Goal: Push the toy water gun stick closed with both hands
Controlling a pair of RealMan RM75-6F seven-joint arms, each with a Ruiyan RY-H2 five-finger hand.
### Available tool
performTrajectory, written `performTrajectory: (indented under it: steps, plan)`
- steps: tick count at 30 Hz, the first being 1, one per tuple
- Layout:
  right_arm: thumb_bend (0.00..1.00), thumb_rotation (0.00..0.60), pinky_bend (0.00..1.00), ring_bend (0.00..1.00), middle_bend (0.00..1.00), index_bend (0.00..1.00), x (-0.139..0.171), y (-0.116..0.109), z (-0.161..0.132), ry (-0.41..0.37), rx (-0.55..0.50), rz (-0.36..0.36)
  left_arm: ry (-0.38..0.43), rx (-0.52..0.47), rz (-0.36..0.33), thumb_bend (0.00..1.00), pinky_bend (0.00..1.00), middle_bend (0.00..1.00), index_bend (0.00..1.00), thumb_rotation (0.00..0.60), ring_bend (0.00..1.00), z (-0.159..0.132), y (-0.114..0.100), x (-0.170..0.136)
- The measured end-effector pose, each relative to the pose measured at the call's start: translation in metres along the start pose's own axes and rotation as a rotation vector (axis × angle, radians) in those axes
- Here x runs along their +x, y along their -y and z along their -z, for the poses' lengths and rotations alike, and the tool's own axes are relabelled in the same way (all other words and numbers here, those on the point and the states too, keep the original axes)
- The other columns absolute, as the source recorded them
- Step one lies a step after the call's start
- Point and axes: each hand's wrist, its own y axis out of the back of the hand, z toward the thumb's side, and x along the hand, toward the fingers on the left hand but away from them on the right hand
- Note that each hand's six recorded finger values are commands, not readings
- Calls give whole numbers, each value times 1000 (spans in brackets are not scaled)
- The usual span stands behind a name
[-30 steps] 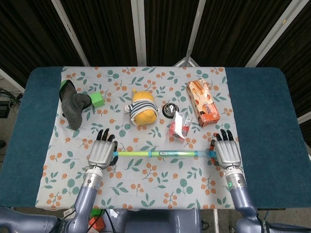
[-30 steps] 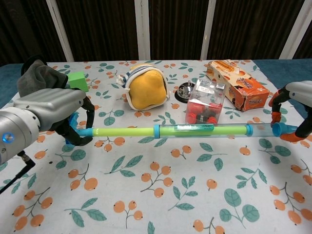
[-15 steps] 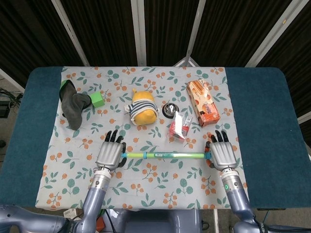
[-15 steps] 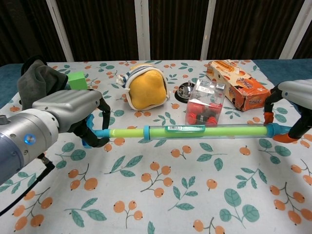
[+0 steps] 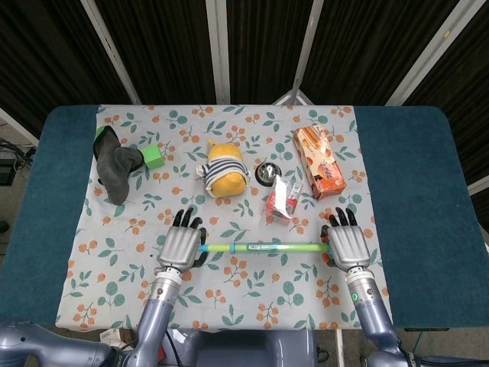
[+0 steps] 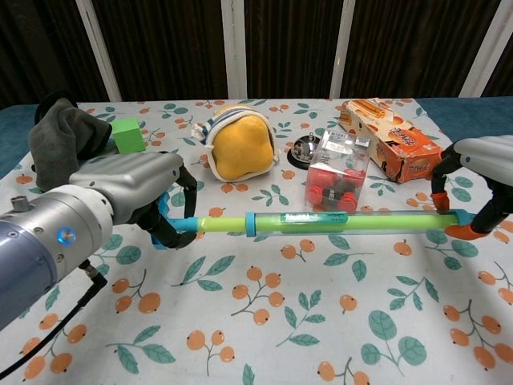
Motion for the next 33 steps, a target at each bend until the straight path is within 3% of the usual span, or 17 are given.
performTrajectory:
  steps: [4, 6, 8, 10, 14, 24, 33]
  plan:
    - [319, 600, 0, 0, 222, 596, 1, 1, 1, -2, -7, -4, -1, -10, 2, 483, 36, 173, 518, 600, 0, -2, 2, 0]
    - [319, 600, 0, 0, 184, 437, 1, 2, 2, -2, -3, -6, 1, -9, 3, 399, 28, 125, 438, 600, 0, -3, 3, -1]
    - [319, 600, 0, 0, 75, 148, 1, 3, 4, 0, -4, -9, 3, -7, 3, 291, 15, 69, 312, 600, 0, -3, 3, -1]
    - [319, 600, 0, 0, 13, 19, 1, 3, 6, 1, -4, -13, 2, -4, 2, 227, 9, 44, 207, 600, 0, -1, 2, -1]
    - [319, 600, 0, 0, 0, 0, 2, 2, 13, 11, 5, -24, -5, 8, -3, 178, 0, 21, 107, 600, 0, 8, -1, -2]
    - [319, 600, 0, 0, 0, 0, 8, -2, 40, 56, -17, -13, 3, -11, -40, 178, 0, 20, 100, 600, 0, 38, -16, -16]
    - [319, 600, 0, 0, 0, 0, 31, -14, 83, 74, -60, 83, 23, -33, -138, 178, 0, 16, 86, 600, 0, 98, -39, -57]
